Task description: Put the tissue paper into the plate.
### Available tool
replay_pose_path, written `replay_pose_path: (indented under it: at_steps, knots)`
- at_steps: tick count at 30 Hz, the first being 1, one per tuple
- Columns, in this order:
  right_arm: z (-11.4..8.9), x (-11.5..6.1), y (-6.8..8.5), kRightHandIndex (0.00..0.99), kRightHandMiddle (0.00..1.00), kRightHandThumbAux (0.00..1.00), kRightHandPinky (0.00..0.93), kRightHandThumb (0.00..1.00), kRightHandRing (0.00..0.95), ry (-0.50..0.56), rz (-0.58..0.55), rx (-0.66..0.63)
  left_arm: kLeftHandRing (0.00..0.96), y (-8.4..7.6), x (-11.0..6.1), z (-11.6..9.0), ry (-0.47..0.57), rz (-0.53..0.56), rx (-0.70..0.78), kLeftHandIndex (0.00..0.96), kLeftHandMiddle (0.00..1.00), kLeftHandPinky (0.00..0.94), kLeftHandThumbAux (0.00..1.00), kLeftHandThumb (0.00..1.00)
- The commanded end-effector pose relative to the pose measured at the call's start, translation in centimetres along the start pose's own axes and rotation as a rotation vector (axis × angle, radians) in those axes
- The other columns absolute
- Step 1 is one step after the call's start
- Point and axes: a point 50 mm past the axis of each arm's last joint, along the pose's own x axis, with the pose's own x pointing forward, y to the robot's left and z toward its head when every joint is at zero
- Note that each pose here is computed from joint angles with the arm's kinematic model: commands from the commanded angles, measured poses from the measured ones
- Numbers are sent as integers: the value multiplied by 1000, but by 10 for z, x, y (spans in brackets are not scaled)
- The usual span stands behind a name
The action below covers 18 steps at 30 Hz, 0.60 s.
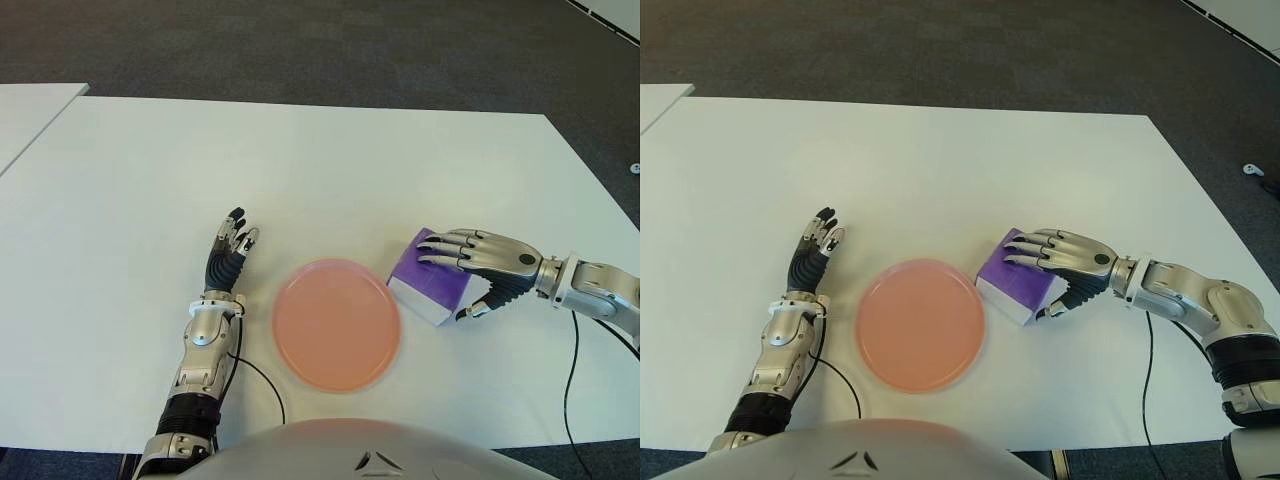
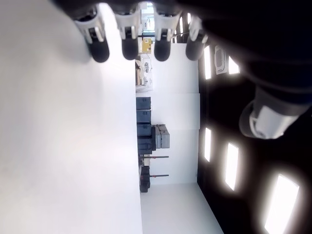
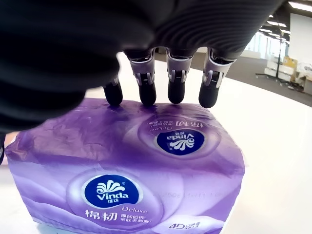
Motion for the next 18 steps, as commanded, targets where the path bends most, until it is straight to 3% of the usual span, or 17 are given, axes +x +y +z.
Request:
replay_pose_path:
  at_steps: [1,14,18]
  knots:
    - [4,1,10,0,0,289,0,359,0,-20,48,6,0,1,-12,-16,97,13,-3,0,0,0,485,0]
    - [5,6,18,0,0,283,0,358,0,-24,59,25,0,0,-11,-16,99,18,-13,0,0,0,490,0]
    - [8,16,25,0,0,284,0,362,0,-28,62,34,0,-1,-12,-16,95,13,-11,0,0,0,484,0]
